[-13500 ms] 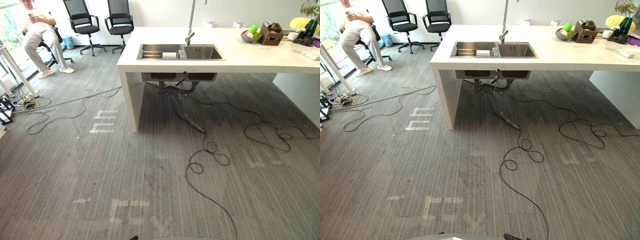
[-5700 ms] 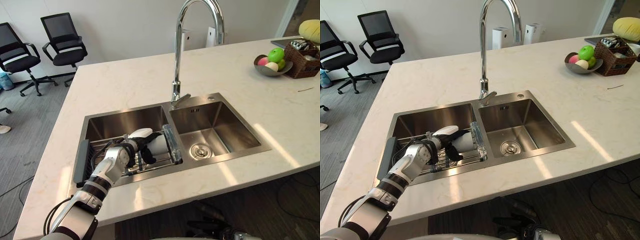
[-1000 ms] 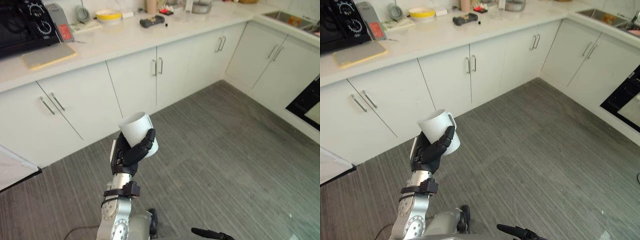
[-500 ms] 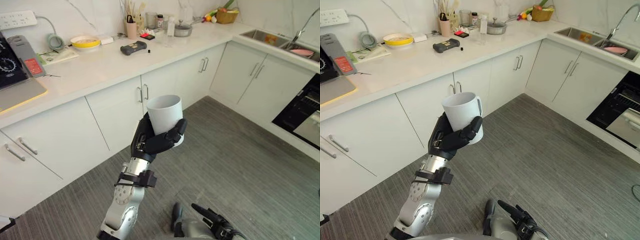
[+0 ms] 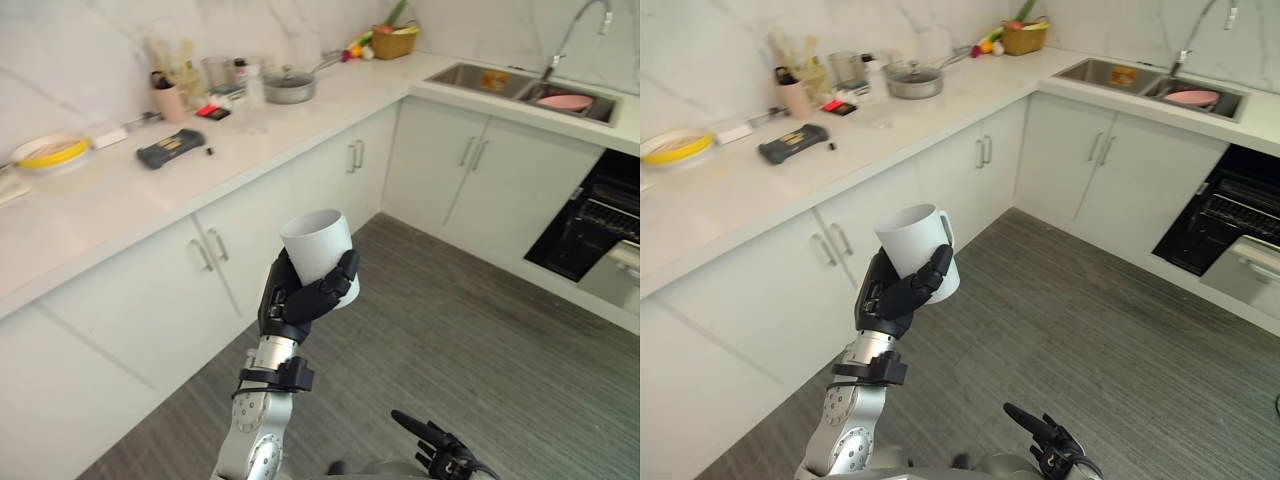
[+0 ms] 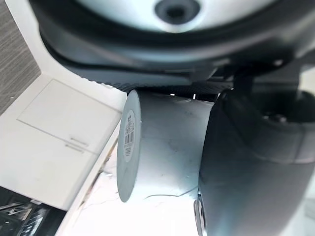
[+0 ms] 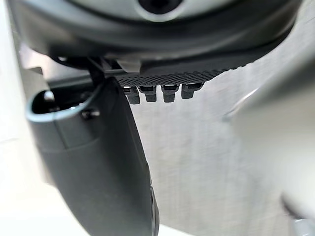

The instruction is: Walk over to the sink, pick up the cup, carry it to the dishwasher, place the cup inside the dishwasher, then close the dishwasher door

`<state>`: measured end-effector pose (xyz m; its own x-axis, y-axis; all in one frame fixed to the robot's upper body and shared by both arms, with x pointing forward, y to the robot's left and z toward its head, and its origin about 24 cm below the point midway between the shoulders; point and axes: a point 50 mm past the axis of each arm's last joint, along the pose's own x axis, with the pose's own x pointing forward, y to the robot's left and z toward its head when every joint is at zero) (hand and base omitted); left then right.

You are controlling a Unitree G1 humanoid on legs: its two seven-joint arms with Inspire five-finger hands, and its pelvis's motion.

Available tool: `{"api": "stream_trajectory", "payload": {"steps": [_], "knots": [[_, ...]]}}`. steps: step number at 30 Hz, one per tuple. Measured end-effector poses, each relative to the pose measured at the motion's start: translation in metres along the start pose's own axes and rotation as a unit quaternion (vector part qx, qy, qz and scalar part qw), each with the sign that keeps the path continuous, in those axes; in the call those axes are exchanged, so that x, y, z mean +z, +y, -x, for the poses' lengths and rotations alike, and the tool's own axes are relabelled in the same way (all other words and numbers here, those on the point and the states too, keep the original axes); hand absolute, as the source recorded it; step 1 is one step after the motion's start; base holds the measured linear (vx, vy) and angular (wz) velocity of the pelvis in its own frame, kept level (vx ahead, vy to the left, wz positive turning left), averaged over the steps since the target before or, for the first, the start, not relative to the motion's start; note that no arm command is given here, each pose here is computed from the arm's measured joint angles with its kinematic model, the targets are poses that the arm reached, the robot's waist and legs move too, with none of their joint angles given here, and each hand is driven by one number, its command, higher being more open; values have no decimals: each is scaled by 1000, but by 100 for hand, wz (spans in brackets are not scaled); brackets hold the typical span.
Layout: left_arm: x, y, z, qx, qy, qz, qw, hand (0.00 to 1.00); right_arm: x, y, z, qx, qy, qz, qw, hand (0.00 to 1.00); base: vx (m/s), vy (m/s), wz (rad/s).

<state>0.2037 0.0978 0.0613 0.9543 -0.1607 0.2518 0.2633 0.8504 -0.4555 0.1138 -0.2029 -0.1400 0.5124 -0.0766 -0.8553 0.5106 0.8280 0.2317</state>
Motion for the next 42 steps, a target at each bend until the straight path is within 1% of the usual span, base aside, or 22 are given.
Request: {"api": "stream_trajectory", "payload": {"steps": [2, 5, 6, 7, 8, 9, 10, 11, 13, 14, 16, 18, 21, 23, 25, 27, 29, 31, 35, 37, 39, 42], "knots": [[3, 3, -1, 5, -8, -3, 1000, 0, 23, 19, -6, 26, -44, 12, 999, 100, 587, 76, -132], [7, 1, -2, 1, -18, -2, 1000, 0, 51, 40, -7, 38, -96, 28, 994, 100, 544, 181, -117], [8, 0, -2, -1, -21, -2, 1000, 0, 67, 48, -1, 28, -157, 65, 985, 100, 763, 318, -94], [10, 1, -2, -2, -22, -5, 1000, 0, 84, 56, 13, 7, -274, 116, 955, 100, 796, 313, -68], [11, 2, -3, -2, -25, -8, 1000, 0, 94, 58, 23, 8, -323, 110, 940, 100, 817, 278, -47], [14, 7, -3, 6, -30, -14, 999, 0, 112, 58, 41, 22, -405, 101, 909, 100, 635, 145, -54], [16, 15, 0, 19, -27, -26, 999, 0, 122, 55, 55, 1, -459, 120, 880, 100, 602, 112, -70], [17, 19, 2, 22, -24, -33, 999, 0, 122, 51, 60, -9, -475, 109, 873, 100, 544, 61, -72], [23, 25, 5, 15, -28, -59, 998, 0, 105, 26, 78, -40, -535, 44, 843, 100, 497, 15, -56], [28, 26, 4, 17, -40, -62, 997, 0, 103, 25, 82, -37, -547, 33, 836, 100, 439, -61, -82], [36, 25, 1, 39, -76, -48, 995, 0, 106, 30, 96, 6, -588, 30, 808, 100, 325, -87, -115], [38, 19, -8, 48, -91, -39, 994, 0, 102, 37, 103, 36, -601, 23, 798, 100, 356, -72, -71], [42, 8, -20, 54, -112, -27, 992, 0, 87, 56, 133, 84, -630, -1, 772, 100, 535, -231, -57], [35, 5, -18, 71, -108, -15, 991, 0, 80, 65, 157, 109, -658, -4, 745, 100, 580, -254, -71], [27, 0, -16, 68, -92, -6, 993, 0, 78, 65, 163, 108, -660, -15, 743, 100, 368, -91, -68], [20, -7, -11, 65, -77, -2, 995, 0, 80, 66, 174, 123, -672, -30, 730, 100, 253, -49, -50], [16, -1, 0, 89, -66, -1, 994, 0, 82, 84, 195, 184, -685, -46, 704, 100, 210, -95, -44], [14, 1, 6, 100, -59, -2, 993, 0, 85, 95, 206, 226, -684, -43, 692, 100, 108, -151, -27], [18, -4, 14, 118, -78, 14, 990, 0, 99, 103, 206, 265, -680, 5, 683, 100, 344, -59, -6], [12, 2, 23, 133, -60, 10, 989, 0, 98, 108, 189, 254, -655, 19, 711, 100, 281, -23, -5], [7, 7, 28, 137, -46, 1, 989, 0, 96, 111, 172, 240, -639, 39, 730, 100, 397, -14, -22], [7, 11, 31, 142, -43, -5, 989, 0, 100, 121, 155, 226, -628, 70, 741, 100, 410, 54, -22]]}}
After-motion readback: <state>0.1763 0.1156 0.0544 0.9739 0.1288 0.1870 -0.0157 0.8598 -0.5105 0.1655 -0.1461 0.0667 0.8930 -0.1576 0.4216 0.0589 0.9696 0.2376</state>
